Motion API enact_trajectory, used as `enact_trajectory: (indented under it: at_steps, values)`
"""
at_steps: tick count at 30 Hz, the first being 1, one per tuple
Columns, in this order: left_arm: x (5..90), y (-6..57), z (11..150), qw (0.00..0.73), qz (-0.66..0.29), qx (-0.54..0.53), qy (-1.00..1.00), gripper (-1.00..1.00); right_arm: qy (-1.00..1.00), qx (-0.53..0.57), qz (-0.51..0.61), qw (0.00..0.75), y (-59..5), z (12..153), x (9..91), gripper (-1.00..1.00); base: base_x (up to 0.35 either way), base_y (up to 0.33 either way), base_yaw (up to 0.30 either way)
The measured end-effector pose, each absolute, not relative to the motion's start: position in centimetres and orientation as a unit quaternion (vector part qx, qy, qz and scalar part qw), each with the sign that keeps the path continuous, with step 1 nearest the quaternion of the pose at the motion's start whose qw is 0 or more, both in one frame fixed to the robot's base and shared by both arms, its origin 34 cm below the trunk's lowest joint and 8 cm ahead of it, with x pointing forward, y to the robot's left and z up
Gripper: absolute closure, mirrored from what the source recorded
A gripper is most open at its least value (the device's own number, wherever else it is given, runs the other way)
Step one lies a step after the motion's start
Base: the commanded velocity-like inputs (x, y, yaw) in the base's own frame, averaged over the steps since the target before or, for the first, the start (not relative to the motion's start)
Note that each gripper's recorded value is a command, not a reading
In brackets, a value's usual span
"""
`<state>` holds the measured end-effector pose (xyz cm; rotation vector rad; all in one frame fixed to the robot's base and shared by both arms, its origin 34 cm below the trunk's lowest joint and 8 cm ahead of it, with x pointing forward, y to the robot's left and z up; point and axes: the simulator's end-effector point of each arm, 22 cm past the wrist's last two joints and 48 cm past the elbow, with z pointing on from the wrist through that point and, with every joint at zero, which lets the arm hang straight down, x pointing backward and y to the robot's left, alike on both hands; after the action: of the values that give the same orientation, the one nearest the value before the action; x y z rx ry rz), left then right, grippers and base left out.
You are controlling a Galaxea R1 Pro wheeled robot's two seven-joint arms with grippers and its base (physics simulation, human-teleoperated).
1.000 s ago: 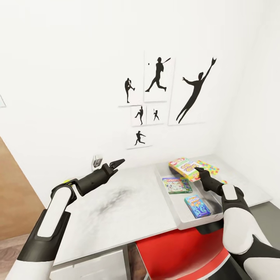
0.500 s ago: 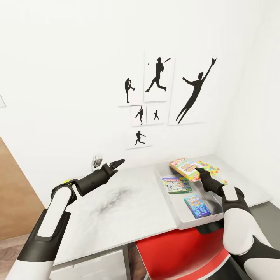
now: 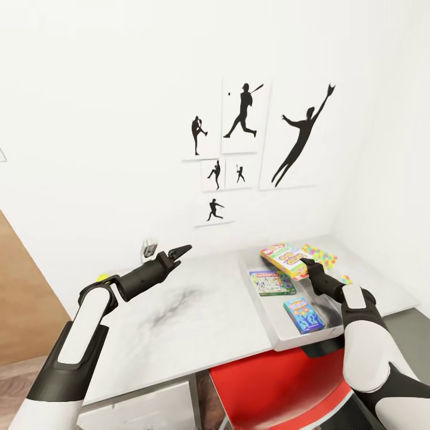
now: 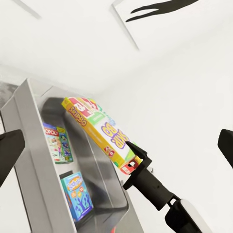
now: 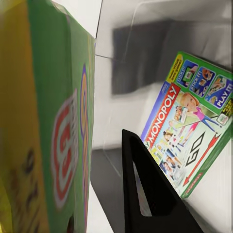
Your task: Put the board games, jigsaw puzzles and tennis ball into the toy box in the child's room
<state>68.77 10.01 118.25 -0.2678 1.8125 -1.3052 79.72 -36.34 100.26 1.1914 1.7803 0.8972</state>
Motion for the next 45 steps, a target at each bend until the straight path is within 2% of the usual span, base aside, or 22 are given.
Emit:
enact_trajectory:
  at_steps: [45]
  values:
    - [70.0, 10.1, 114.0, 0.406, -0.518, -0.127, 0.742, -1.00, 0.720, 0.488, 0.327, 0.368, -36.9, 94.8, 79.1, 1.00, 0.000, 0.000, 0.001]
